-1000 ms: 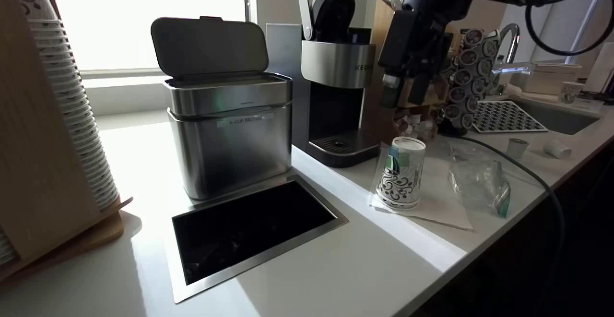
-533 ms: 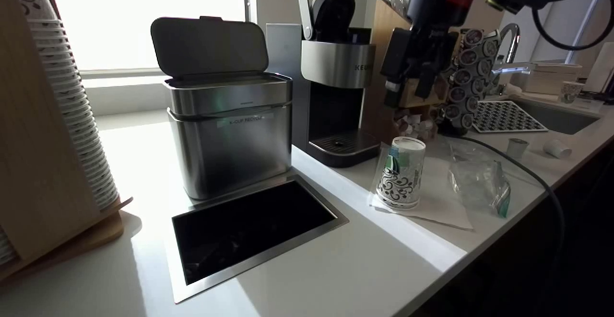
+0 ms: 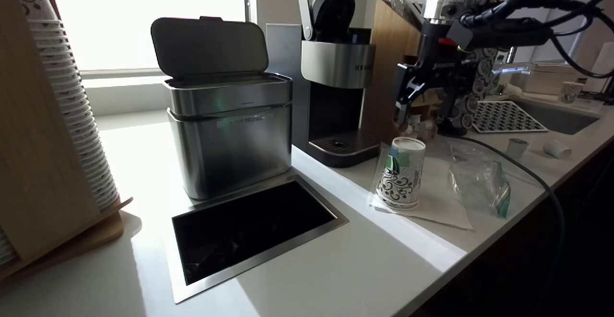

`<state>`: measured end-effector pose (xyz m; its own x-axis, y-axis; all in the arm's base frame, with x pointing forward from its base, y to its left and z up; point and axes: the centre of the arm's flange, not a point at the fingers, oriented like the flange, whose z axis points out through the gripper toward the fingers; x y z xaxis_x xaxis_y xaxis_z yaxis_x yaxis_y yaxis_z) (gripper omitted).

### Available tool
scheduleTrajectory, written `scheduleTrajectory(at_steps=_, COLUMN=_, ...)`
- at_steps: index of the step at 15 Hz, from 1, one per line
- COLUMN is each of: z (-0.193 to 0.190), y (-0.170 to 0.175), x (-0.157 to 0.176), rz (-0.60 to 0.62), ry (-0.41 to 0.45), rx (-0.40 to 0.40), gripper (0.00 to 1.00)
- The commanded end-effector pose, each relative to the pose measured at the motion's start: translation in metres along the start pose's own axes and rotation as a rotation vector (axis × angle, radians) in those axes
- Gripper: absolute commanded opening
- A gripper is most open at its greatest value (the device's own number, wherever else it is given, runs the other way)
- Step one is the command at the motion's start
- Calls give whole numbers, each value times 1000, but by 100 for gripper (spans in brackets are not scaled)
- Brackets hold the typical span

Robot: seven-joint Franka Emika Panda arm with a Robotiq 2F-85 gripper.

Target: Turn the cups around

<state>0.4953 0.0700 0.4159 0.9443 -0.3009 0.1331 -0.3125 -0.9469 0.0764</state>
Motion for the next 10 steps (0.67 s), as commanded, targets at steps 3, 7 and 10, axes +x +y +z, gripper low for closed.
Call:
scheduleTrajectory(at_steps=3, z=25, y=21, x=17, rz=292, ry=-84, rx=25, gripper=100)
scheduleTrajectory(at_steps=7, z=37, y=35, x=20, rz=451, ry=-190, rx=112, gripper=100)
scheduleTrajectory(at_steps=10, z=41, y=41, x=21, rz=556, ry=-266, rx=196, gripper=100)
